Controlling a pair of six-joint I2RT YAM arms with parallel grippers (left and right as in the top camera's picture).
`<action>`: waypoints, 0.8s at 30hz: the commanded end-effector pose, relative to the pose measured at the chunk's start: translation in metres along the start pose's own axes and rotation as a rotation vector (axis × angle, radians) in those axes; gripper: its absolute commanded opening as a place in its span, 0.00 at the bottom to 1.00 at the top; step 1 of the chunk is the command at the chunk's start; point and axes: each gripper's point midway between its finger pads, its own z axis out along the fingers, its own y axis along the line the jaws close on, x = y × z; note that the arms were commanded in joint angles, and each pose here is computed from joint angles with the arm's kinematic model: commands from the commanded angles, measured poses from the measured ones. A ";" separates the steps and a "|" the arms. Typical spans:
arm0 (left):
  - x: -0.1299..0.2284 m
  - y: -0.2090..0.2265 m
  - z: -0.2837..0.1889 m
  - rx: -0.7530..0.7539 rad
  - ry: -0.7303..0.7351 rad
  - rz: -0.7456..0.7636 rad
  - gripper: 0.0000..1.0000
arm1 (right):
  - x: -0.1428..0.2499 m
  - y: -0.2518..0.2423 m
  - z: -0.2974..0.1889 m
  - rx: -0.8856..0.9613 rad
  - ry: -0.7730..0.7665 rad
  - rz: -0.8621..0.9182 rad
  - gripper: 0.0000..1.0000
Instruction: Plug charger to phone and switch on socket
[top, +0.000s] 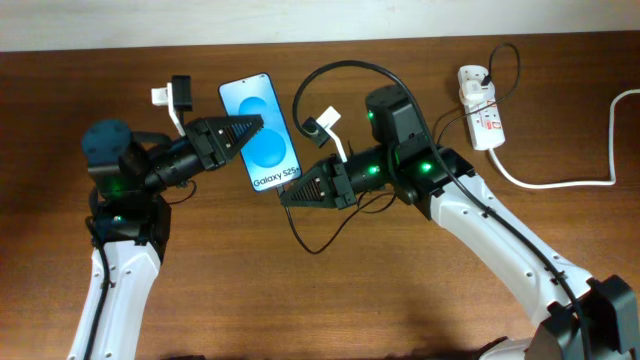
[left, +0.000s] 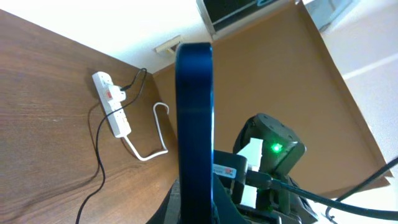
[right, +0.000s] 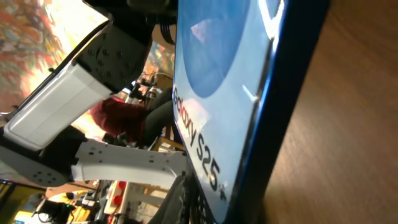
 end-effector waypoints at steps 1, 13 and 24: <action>0.096 -0.015 0.012 0.172 0.385 -0.062 0.00 | -0.057 0.017 -0.028 0.123 -0.169 -0.221 0.04; 0.082 -0.010 0.020 0.132 0.299 -0.017 0.00 | -0.045 0.007 -0.028 0.141 -0.142 -0.082 0.21; 0.027 0.002 -0.002 0.063 0.093 -0.094 0.00 | -0.022 0.002 -0.019 0.136 -0.075 0.013 0.51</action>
